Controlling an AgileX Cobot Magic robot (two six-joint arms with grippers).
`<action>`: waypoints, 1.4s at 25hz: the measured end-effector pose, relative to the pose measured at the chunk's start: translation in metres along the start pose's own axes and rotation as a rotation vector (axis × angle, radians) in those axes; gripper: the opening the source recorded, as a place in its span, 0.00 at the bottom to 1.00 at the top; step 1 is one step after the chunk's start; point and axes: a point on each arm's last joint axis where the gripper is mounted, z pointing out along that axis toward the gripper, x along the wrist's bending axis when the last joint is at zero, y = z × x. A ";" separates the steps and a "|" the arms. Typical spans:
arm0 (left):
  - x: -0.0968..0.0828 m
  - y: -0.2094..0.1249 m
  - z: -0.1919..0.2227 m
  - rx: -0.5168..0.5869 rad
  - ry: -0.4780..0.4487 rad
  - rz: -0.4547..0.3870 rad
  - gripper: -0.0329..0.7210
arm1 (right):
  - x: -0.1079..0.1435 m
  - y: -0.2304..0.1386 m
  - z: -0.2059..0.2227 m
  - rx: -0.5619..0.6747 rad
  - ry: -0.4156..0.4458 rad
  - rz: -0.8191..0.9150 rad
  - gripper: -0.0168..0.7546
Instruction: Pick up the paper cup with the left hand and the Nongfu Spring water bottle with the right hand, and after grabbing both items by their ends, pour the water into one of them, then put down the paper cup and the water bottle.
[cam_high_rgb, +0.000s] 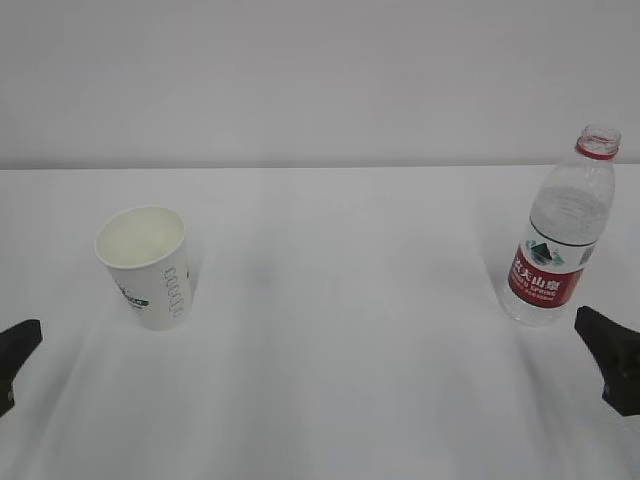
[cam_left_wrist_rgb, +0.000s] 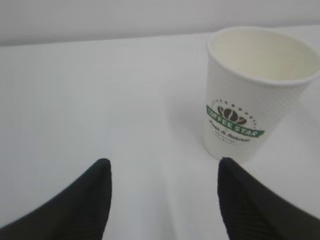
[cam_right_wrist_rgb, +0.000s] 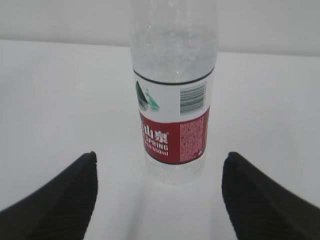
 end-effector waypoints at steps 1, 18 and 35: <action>-0.001 -0.002 0.001 0.014 -0.017 0.005 0.69 | 0.000 -0.003 0.001 0.019 0.001 0.003 0.78; -0.008 -0.009 0.003 0.052 -0.099 0.030 0.69 | 0.000 -0.010 0.004 0.056 0.004 0.011 0.78; -0.009 -0.007 0.004 0.043 -0.101 0.019 0.69 | 0.000 -0.010 0.004 0.054 0.004 -0.003 0.78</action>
